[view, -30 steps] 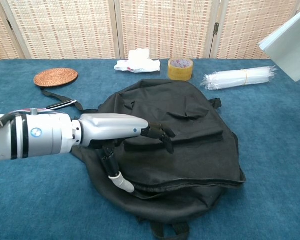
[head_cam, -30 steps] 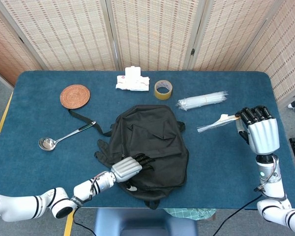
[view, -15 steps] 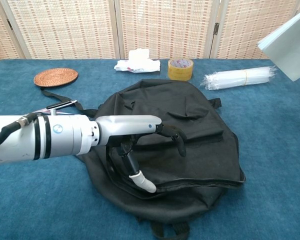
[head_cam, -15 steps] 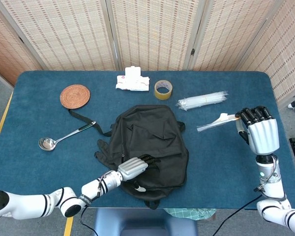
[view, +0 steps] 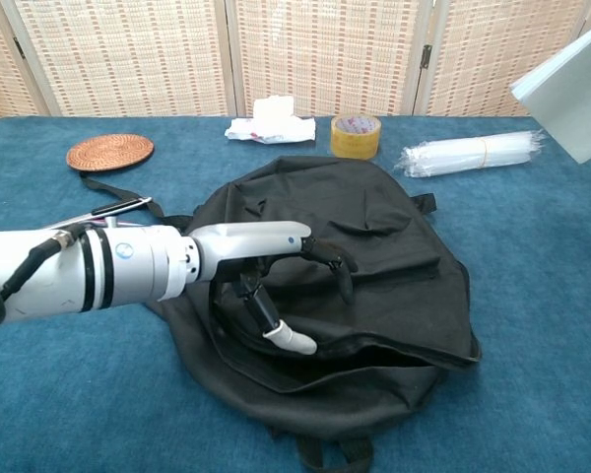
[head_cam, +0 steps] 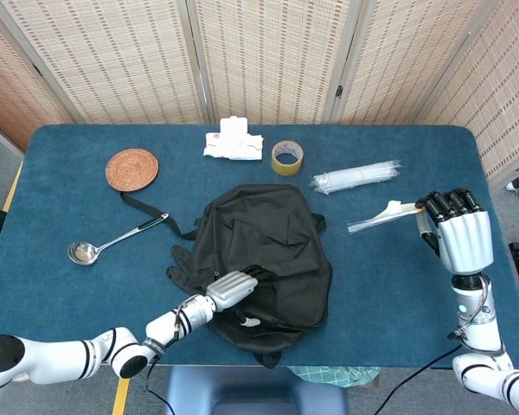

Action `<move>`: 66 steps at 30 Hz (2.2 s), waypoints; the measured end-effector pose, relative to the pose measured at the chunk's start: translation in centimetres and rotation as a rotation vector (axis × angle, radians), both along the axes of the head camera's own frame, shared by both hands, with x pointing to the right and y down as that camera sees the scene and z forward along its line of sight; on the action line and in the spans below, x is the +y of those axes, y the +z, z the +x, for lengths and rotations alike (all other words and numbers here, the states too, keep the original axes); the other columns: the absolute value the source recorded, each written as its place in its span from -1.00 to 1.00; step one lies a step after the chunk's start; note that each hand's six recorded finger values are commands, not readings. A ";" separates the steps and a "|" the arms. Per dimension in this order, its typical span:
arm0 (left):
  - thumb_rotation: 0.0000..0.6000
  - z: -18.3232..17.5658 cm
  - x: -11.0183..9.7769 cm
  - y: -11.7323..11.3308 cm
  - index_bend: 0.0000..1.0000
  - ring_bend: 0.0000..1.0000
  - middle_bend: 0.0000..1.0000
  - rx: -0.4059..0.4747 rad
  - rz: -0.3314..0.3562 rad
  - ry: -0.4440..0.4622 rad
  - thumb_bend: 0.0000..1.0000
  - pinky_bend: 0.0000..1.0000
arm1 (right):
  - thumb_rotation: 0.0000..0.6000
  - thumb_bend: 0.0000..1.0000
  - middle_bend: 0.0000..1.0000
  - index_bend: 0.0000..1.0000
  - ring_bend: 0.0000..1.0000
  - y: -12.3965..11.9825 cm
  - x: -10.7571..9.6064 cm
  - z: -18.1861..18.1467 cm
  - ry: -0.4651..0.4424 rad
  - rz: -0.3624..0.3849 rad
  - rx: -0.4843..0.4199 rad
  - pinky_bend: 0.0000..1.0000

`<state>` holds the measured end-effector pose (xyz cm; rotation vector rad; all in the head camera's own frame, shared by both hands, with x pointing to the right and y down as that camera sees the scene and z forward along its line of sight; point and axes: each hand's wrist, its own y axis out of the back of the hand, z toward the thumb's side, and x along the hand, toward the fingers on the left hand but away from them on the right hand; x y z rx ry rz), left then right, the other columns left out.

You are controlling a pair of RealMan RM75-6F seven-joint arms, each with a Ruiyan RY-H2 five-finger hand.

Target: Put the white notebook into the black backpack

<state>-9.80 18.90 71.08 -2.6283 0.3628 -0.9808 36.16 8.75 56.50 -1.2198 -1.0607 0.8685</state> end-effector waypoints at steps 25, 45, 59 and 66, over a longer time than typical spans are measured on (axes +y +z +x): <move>1.00 -0.3 0.2 1.2 0.36 -0.55 -0.38 0.019 -0.012 -0.110 0.00 -1.00 | 1.00 0.02 0.12 0.82 0.06 0.0 0.3 0.4 0.013 -0.001 -0.006 -0.16; 1.00 -3.8 -7.5 -0.3 0.38 -0.52 -0.35 0.031 -0.104 -0.414 0.02 -1.00 | 1.00 0.02 0.12 0.82 0.07 -4.0 2.6 -3.2 -0.133 0.014 -0.325 -0.16; 1.00 -4.6 -13.4 0.0 0.36 -0.52 -0.34 -0.039 -0.122 -0.518 0.02 -1.00 | 1.00 0.02 0.14 0.83 0.08 -7.0 4.8 -8.5 -0.293 -0.023 -0.575 -0.12; 1.00 -4.2 -14.7 0.4 0.36 -0.52 -0.34 -0.071 -0.125 -0.540 0.02 -1.00 | 1.00 0.02 0.14 0.83 0.09 -5.6 5.8 -12.1 -0.379 -0.120 -0.619 -0.11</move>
